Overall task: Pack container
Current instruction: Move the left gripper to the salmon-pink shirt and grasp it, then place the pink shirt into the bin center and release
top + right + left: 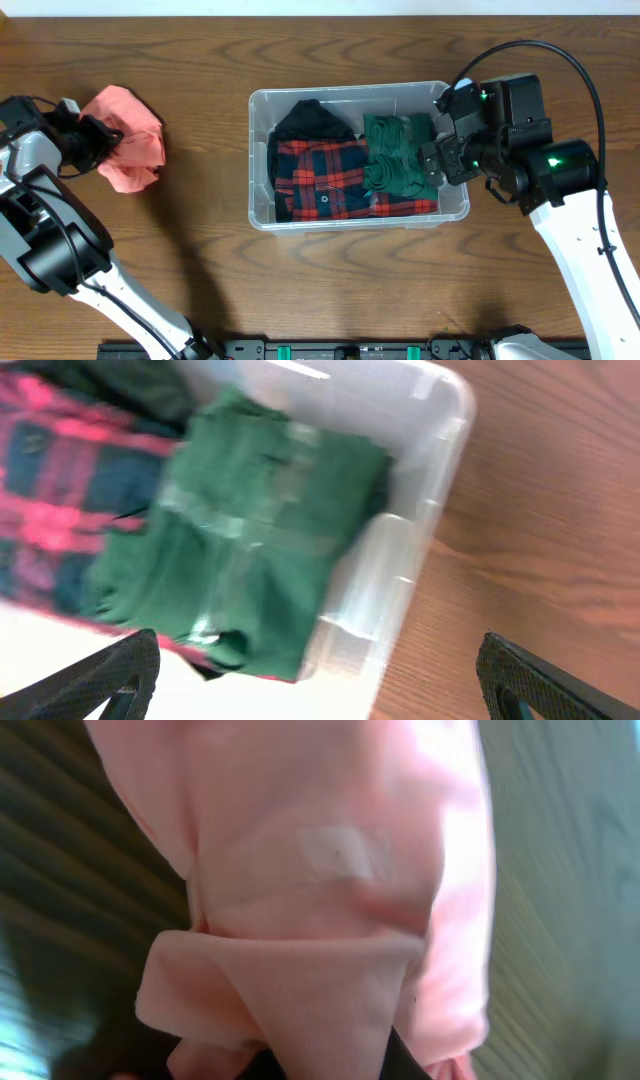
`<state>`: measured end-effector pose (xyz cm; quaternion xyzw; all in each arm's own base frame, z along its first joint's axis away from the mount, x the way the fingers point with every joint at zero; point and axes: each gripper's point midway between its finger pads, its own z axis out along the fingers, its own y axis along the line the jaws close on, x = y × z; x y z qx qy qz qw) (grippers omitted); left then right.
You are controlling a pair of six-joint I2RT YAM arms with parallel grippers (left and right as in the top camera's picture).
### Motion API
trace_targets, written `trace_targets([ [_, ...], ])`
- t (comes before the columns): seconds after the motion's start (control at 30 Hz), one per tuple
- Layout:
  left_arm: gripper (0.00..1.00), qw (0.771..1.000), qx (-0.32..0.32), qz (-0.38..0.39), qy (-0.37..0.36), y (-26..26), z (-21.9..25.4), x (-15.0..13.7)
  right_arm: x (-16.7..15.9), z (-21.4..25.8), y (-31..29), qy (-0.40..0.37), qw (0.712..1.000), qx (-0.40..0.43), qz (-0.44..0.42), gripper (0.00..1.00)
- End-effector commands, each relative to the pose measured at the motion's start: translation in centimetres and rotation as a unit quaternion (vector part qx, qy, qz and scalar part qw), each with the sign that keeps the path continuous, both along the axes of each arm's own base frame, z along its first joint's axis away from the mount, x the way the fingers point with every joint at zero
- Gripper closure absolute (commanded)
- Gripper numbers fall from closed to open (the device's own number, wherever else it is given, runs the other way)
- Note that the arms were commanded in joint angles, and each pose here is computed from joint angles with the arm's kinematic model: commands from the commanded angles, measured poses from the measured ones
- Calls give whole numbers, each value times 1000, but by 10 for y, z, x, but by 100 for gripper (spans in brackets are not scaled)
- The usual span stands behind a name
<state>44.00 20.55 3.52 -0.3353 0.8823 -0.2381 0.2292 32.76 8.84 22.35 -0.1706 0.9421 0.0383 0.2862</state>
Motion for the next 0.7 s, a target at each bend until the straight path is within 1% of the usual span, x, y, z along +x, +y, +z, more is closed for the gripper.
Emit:
trace_targets([
  [0.0,94,995,-12,-41,-91,-26,84,11,7,5,-41,-17,992,-34,-117,1],
  [0.03,94,993,-11,-49,-103,-32,100,10,7,6,-49,-19,989,-35,-141,1],
  [0.17,94,984,3,-93,-155,-77,172,2,4,7,-67,-13,982,-23,-185,1],
  [0.27,94,972,23,-145,-185,-130,219,-11,1,5,-76,-5,980,-26,-196,1],
  [0.37,94,956,19,-206,-206,-195,254,-28,-2,3,-79,2,980,-28,-199,1],
  [0.43,94,945,8,-247,-212,-242,268,-40,-3,2,-79,4,980,-29,-199,1],
  [0.5,94,941,-7,-272,-202,-284,273,-50,-3,2,-79,5,980,-29,-199,1],
  [0.57,94,937,-10,-293,-188,-318,270,-57,-3,2,-79,5,980,-29,-199,1],
  [0.67,94,932,4,-324,-162,-364,253,-67,-3,2,-79,6,980,-29,-199,1],
])
